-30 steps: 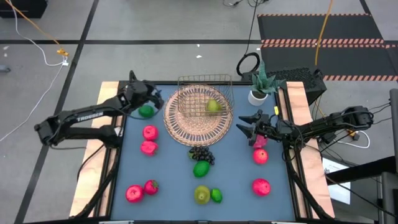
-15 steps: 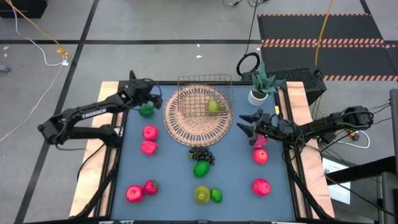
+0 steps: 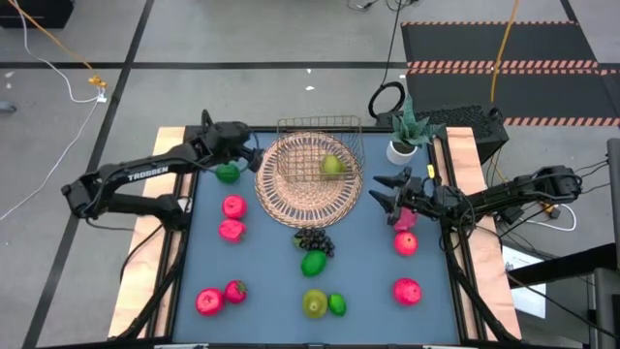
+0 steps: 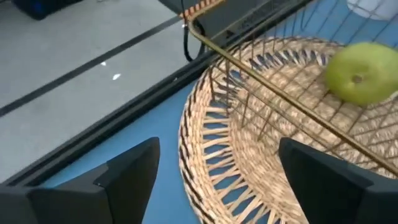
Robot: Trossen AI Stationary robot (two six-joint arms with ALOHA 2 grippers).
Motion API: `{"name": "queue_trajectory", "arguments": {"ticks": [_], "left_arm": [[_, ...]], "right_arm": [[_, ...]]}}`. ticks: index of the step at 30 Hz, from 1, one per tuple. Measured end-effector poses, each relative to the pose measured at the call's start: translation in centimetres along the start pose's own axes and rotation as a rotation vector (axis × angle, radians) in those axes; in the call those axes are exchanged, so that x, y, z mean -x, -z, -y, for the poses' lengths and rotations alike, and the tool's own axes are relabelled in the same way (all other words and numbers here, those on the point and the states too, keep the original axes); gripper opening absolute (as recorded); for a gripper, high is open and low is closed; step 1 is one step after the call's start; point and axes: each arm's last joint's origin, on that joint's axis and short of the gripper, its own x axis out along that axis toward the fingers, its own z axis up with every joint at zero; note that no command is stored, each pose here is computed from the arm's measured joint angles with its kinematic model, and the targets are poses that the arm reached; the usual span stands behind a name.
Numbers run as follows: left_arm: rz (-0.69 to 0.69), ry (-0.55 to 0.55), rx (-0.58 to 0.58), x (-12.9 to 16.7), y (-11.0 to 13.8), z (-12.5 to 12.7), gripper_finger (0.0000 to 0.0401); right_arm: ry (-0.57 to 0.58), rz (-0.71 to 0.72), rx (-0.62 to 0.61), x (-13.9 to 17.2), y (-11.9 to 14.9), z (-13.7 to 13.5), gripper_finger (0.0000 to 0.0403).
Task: Build produce basket
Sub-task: Put the top green lime into the gold wire basket
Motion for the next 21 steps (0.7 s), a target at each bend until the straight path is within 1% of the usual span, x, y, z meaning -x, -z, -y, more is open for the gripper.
{"name": "queue_trajectory", "arguments": {"ticks": [2,4,7,9,13,17,21], "left_arm": [[-0.027,-0.004,-0.017,-0.3,0.2,0.0,0.0321],[-0.093,-0.001,-0.039,-0.6,0.9,0.0,0.0314],[-0.174,0.042,-0.041,-0.6,1.3,-0.4,0.0302],[-0.220,0.041,-0.037,-0.2,0.9,-0.7,0.0294],[-0.306,0.022,-0.108,0.9,-0.1,-1.1,0.0286],[-0.373,-0.023,-0.143,1.0,0.3,-1.9,0.0299],[-0.517,-0.036,-0.139,0.6,1.6,-2.7,0.0325]], "right_arm": [[-0.002,0.001,0.040,0.0,0.0,0.0,0.0241],[-0.004,0.001,0.086,0.0,0.0,0.0,0.0249],[-0.005,0.000,0.097,0.0,0.0,0.0,0.0264],[-0.004,-0.008,0.101,-0.1,0.1,0.0,0.0274],[-0.003,-0.031,0.091,-0.2,0.5,0.0,0.0296],[-0.001,-0.050,0.083,-0.6,0.6,-0.2,0.0312],[0.001,-0.072,0.080,-0.9,0.9,-0.3,0.0320]]}}
